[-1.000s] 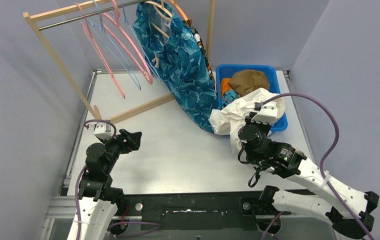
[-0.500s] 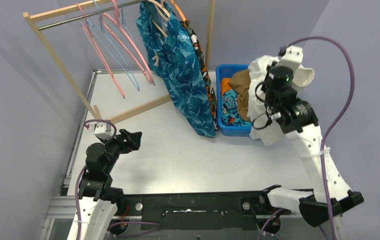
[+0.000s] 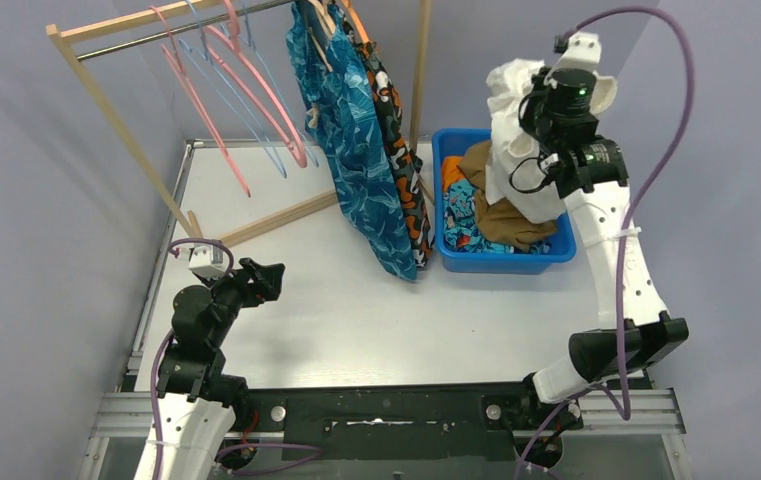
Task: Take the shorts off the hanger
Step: Place the shorts in the basket.
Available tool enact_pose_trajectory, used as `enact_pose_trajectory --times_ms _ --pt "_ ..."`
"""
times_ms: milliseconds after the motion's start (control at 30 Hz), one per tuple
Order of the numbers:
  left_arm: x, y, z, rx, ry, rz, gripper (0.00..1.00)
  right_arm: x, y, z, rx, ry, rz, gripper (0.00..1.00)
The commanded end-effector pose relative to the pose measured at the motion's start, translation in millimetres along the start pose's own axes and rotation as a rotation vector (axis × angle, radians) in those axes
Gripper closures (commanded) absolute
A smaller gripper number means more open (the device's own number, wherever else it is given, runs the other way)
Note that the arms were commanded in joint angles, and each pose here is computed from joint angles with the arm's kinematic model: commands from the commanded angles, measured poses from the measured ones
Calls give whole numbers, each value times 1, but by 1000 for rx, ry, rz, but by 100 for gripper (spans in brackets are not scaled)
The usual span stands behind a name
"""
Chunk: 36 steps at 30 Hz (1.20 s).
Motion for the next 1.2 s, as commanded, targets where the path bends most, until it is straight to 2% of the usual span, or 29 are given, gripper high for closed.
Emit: enact_pose_trajectory --times_ms 0,67,167,233,367,467,600,700,733,800,867,1033,1167 --pt "-23 2 -10 38 -20 -78 20 88 -39 -19 27 3 216 99" --pt "-22 2 -10 39 -20 -74 20 144 -57 -32 26 17 400 98" --pt "-22 1 -10 42 -19 -71 20 226 -72 -30 -79 65 707 99" --pt "-22 1 -10 42 -19 -68 20 273 -81 -34 -53 71 855 100" --pt "-21 1 -10 40 -20 -64 20 337 -91 -53 97 95 964 98" --pt "-22 1 -9 37 -22 -65 20 357 -87 -63 169 129 1031 95" --pt "-21 1 -10 39 -20 -63 20 341 -84 -72 199 149 1011 89" --pt "-21 0 -10 40 -20 -62 20 302 -82 -73 206 114 949 79" --pt "-21 0 -10 40 -21 -62 20 285 -80 -73 204 90 910 71" --pt "-21 1 -10 39 -20 -64 20 252 -77 -70 182 43 815 47" --pt "-21 1 -9 38 -20 -64 20 221 -71 -65 156 11 725 34" --pt "-22 1 -10 39 -18 -67 20 158 -59 -54 97 -46 532 31" --pt "-22 1 -10 40 -19 -65 20 146 -65 -45 31 -83 474 30"
Point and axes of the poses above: each gripper's point midway between its finger pads, its own y axis back along the fingers, its own z axis along the line the jaws close on, x = y × z, the point moved 6 cm from there along y, back along the fingers, and after that the axes turned 4 degrees about -y, right-handed, at the moved point
